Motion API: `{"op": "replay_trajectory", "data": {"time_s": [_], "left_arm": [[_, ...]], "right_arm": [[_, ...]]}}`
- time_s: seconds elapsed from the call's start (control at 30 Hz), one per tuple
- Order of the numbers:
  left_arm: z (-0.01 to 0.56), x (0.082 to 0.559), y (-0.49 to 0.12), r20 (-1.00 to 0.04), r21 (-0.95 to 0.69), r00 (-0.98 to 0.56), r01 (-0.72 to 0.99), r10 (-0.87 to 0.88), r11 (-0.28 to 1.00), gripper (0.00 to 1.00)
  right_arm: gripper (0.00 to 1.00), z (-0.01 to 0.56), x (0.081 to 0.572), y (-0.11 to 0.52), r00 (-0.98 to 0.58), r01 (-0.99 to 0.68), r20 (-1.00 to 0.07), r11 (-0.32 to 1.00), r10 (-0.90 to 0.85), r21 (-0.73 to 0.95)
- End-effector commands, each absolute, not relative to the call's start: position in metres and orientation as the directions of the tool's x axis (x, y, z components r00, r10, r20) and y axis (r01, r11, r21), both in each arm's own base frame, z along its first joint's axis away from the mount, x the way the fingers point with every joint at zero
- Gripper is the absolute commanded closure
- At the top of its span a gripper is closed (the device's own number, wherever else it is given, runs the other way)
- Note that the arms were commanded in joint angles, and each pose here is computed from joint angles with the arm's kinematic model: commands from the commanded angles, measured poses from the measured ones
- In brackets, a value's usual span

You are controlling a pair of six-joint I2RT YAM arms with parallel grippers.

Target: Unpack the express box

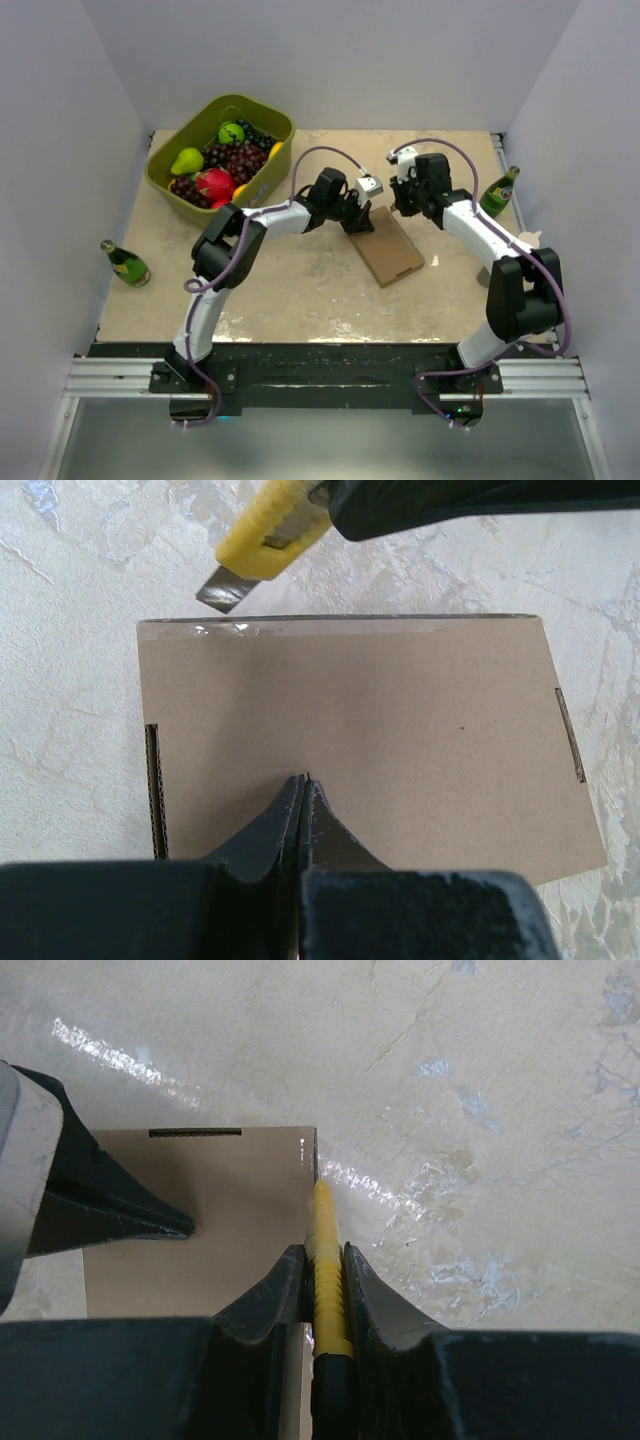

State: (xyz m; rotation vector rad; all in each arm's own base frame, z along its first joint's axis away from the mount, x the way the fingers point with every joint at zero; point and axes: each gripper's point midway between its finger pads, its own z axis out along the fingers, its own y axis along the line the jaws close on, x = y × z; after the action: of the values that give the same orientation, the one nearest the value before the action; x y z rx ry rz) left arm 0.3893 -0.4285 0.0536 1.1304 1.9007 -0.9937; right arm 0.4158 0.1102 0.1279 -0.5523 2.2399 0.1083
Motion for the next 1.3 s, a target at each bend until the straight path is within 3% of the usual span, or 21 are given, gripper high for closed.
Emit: {"op": "replay_trajectory", "data": {"time_s": [0.0,1.27], "left_arm": [[0.001,0.376,-0.415,-0.763,-0.290,-0.459,0.872,0.455,0.394,1.00],[0.002,0.375,-0.416,-0.764,-0.278,-0.451,0.876,0.462,0.394,1.00]], "right_arm": [[1.00,0.173,0.445,0.123,-0.450,-0.421,-0.834,0.899,-0.319,-0.117],[1.00,0.141,0.452,0.123,-0.510,-0.421,-0.793,0.901,-0.333,-0.108]]}}
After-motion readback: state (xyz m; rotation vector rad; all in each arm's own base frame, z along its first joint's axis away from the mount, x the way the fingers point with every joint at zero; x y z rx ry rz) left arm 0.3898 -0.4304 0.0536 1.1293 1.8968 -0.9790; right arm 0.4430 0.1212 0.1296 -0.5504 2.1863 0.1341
